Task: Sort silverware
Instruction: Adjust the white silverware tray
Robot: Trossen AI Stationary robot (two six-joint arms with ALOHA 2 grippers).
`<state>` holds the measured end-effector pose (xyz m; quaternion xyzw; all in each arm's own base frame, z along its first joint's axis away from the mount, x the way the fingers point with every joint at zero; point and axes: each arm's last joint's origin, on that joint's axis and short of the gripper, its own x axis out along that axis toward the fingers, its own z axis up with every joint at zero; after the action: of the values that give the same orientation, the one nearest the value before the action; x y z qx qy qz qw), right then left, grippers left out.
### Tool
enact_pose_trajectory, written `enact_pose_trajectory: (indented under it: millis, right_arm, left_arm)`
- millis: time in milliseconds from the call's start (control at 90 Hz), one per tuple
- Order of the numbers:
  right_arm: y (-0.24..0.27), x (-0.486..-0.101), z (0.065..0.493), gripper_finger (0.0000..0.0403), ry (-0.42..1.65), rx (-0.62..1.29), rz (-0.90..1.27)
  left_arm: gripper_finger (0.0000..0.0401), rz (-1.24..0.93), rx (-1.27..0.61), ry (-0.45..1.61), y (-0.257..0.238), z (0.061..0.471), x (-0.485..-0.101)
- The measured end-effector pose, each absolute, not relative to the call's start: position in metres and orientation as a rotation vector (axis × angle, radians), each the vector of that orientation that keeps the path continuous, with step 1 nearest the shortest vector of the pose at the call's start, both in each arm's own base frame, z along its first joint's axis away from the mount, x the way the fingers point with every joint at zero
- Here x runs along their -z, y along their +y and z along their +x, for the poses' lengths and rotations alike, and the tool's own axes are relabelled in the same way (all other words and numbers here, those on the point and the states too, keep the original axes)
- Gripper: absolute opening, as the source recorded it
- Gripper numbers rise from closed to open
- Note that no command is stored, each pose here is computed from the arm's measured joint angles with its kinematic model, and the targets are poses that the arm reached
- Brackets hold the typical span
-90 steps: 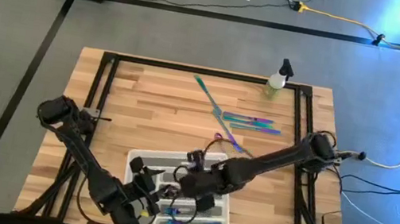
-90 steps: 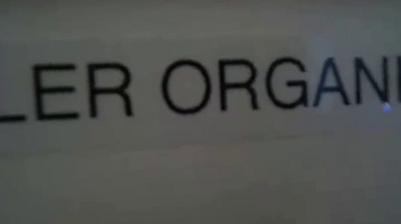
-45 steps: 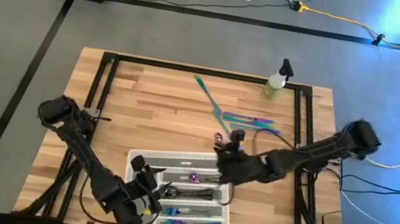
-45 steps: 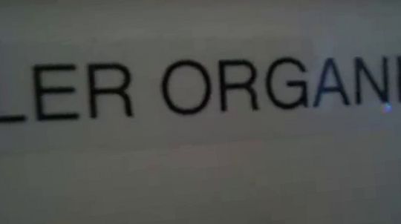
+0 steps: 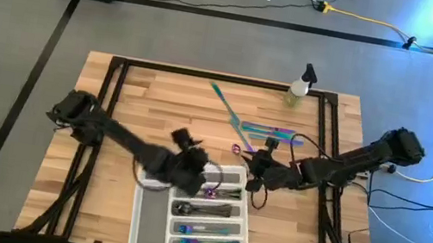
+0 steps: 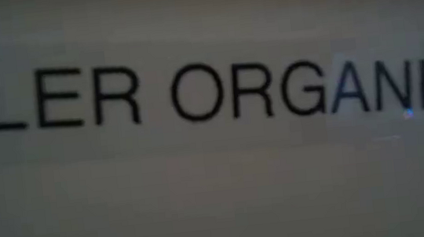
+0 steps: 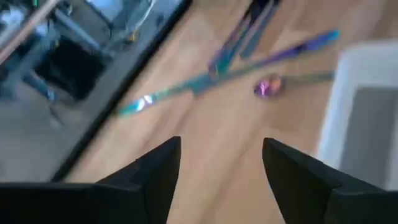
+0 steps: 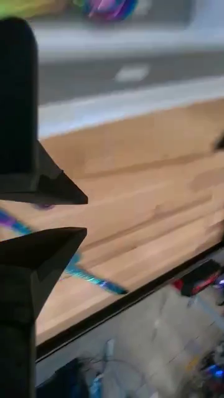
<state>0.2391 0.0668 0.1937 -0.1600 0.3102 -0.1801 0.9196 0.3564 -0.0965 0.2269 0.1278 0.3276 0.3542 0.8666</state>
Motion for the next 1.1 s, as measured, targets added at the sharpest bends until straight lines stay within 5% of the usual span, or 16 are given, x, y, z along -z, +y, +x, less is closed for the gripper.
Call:
enact_pose_trajectory:
  millis: [411,744,933,1100]
  right_arm:
    - [0.024,-0.166,0.229,0.0053,0.808,0.184,-0.119]
    - [0.042,-0.151,0.206,0.0053,1.106,-0.043,0.045]
    - [0.079,-0.154,0.197,0.0052,1.102,-0.191,0.049]
    - [0.102,-0.155,0.189,0.0027,1.071,-0.227,-0.021]
  left_arm:
    - [0.0211,0.135,-0.448,0.739,-0.025,0.384,-0.229]
    - [0.0211,0.076,-0.210,0.793,-0.116,0.341,-0.248]
    - [0.0211,-0.095,-0.058,0.811,-0.178,0.304,-0.257]
    - [0.0211,-0.218,-0.131,0.979,-0.206,0.276,-0.237]
